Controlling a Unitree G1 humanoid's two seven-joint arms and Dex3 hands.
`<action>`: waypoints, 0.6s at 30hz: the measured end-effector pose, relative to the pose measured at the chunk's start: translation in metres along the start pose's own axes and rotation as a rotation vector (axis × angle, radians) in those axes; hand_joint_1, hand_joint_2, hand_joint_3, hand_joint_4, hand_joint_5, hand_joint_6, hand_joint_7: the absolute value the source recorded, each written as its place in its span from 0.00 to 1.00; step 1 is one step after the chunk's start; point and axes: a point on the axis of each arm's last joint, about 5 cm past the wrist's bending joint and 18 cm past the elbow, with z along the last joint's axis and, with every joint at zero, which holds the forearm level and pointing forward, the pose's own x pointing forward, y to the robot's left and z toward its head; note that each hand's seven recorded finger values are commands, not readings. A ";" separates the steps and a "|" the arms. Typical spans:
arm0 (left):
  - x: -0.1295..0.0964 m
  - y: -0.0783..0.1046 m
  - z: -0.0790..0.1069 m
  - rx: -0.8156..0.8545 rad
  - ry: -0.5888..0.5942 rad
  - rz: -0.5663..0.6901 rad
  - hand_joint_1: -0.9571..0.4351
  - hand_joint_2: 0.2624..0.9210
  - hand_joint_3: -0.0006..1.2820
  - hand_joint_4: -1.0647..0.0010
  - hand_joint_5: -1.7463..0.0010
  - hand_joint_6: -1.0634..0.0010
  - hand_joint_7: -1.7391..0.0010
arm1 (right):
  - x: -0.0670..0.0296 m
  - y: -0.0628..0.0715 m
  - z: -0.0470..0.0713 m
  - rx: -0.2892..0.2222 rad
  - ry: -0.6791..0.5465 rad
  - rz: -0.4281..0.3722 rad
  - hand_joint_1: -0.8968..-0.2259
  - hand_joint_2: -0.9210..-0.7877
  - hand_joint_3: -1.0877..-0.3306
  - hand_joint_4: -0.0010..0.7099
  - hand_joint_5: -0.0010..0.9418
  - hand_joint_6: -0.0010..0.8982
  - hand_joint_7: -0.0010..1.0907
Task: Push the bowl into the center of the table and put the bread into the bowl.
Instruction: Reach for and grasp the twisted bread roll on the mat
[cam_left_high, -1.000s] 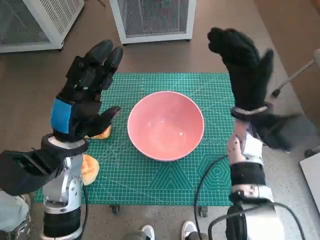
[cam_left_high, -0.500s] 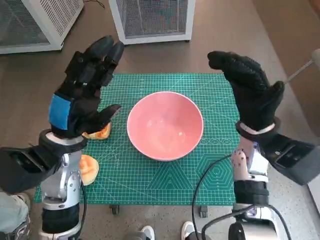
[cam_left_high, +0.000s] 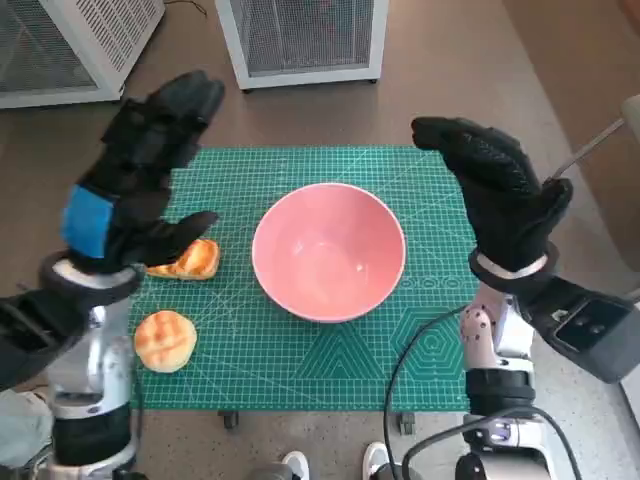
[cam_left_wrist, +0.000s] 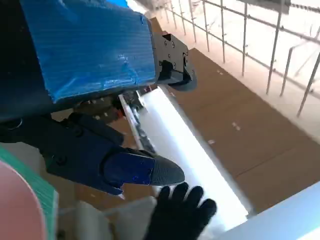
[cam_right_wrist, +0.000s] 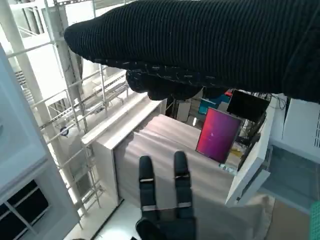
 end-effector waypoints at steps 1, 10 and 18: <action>-0.002 0.007 0.004 0.053 0.025 -0.032 0.30 0.93 0.06 0.93 1.00 0.93 0.82 | -0.0002 0.000 0.000 0.000 0.000 0.000 0.42 0.00 0.50 0.35 0.01 0.33 0.00; -0.007 0.042 0.044 0.350 0.380 -0.258 0.70 0.68 0.01 1.00 1.00 0.96 0.85 | -0.0009 -0.001 0.001 -0.002 -0.006 -0.008 0.42 0.00 0.51 0.35 0.01 0.33 0.00; 0.001 0.039 0.059 0.549 0.635 -0.321 0.84 0.73 0.04 0.99 1.00 0.88 0.93 | -0.0051 0.001 -0.001 0.016 -0.007 -0.029 0.43 0.00 0.52 0.35 0.01 0.33 0.00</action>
